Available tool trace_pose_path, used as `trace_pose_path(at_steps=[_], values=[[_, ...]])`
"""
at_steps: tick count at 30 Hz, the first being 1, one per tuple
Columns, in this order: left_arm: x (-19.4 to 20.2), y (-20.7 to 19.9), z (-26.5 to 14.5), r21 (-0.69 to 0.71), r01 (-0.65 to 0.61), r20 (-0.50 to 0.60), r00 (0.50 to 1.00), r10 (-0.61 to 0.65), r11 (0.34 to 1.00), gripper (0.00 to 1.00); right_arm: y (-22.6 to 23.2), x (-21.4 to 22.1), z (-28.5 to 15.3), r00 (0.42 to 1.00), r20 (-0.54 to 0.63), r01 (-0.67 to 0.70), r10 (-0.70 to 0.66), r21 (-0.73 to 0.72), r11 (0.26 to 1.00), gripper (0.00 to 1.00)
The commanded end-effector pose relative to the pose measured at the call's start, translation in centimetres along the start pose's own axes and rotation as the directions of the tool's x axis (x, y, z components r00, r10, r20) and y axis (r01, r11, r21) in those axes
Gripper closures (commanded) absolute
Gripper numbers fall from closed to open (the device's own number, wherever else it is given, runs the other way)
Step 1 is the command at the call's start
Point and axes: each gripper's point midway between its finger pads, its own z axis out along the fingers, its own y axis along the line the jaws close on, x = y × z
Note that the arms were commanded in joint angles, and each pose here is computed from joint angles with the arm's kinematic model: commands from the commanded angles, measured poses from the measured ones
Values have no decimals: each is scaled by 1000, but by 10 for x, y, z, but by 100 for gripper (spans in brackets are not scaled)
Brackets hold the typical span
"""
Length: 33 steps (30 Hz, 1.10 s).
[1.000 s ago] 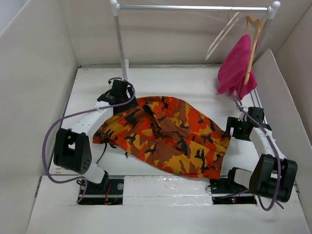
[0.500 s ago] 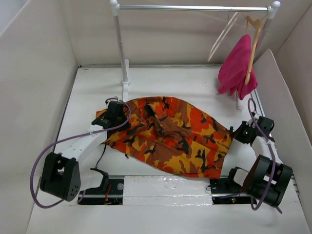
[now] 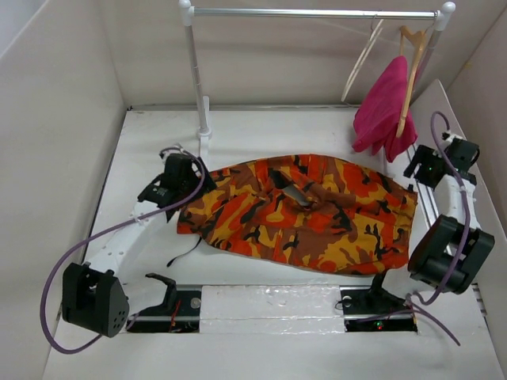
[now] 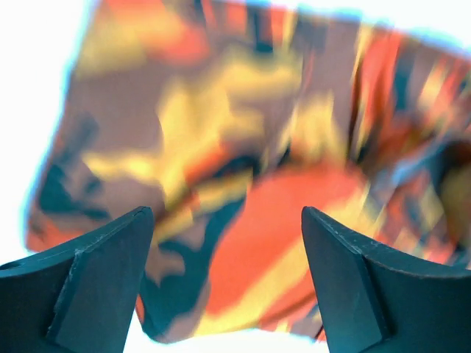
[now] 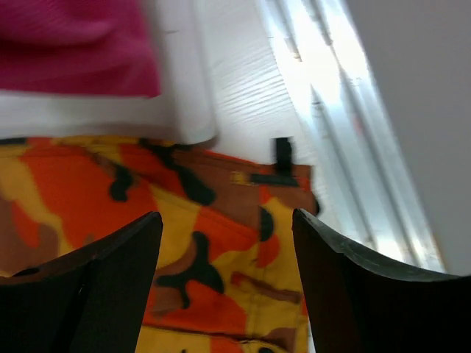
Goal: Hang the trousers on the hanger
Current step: Flatten out the trousers at the center of the board.
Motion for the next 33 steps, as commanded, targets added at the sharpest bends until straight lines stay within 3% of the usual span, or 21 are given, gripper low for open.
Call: trace_pose_path(at_steps=[1,3,7,8,10,11,12,14,17,18,19,21,25,33], values=[[-65,9,1,-30,119,173,979,-113,992,22,48,21,-21,993,4,115,-116,-156,981,24],[-78,33,11,-43,253,163,956,-243,967,22,74,49,-31,991,9,130,-132,-252,959,27],[-63,77,29,-102,385,97,922,-375,917,23,125,121,-66,960,14,260,-279,-411,874,53],[-60,80,31,-90,399,87,916,-392,913,23,148,146,-85,943,36,306,-332,-492,815,76],[-44,98,41,-109,434,39,901,-433,894,23,168,173,-104,926,55,336,-375,-578,744,95],[-36,95,43,-98,433,-2,900,-435,896,23,179,195,-114,905,51,359,-422,-623,695,96],[-32,92,45,-91,388,-26,920,-391,917,27,184,199,-127,894,93,390,-438,-642,660,96],[-27,85,48,-97,296,-44,953,-301,950,34,199,220,-145,875,105,399,-473,-709,582,84],[-37,34,45,-10,66,-16,998,-67,998,42,211,238,-154,851,134,421,-507,-753,507,55],[-55,11,40,12,13,27,1000,-13,1000,43,217,246,-159,831,143,436,-537,-767,471,50],[-41,-6,50,-32,-89,-32,996,88,996,42,223,252,-157,809,136,449,-572,-771,452,44],[-51,-14,52,-47,-107,-12,994,106,993,39,227,258,-159,791,140,463,-596,-775,431,43],[-30,-24,82,-68,-192,-92,978,185,979,38,246,259,-165,768,160,477,-620,-789,386,43],[-18,-67,109,-106,-389,-121,918,376,915,37,268,263,-177,770,182,460,-611,-822,335,43]])
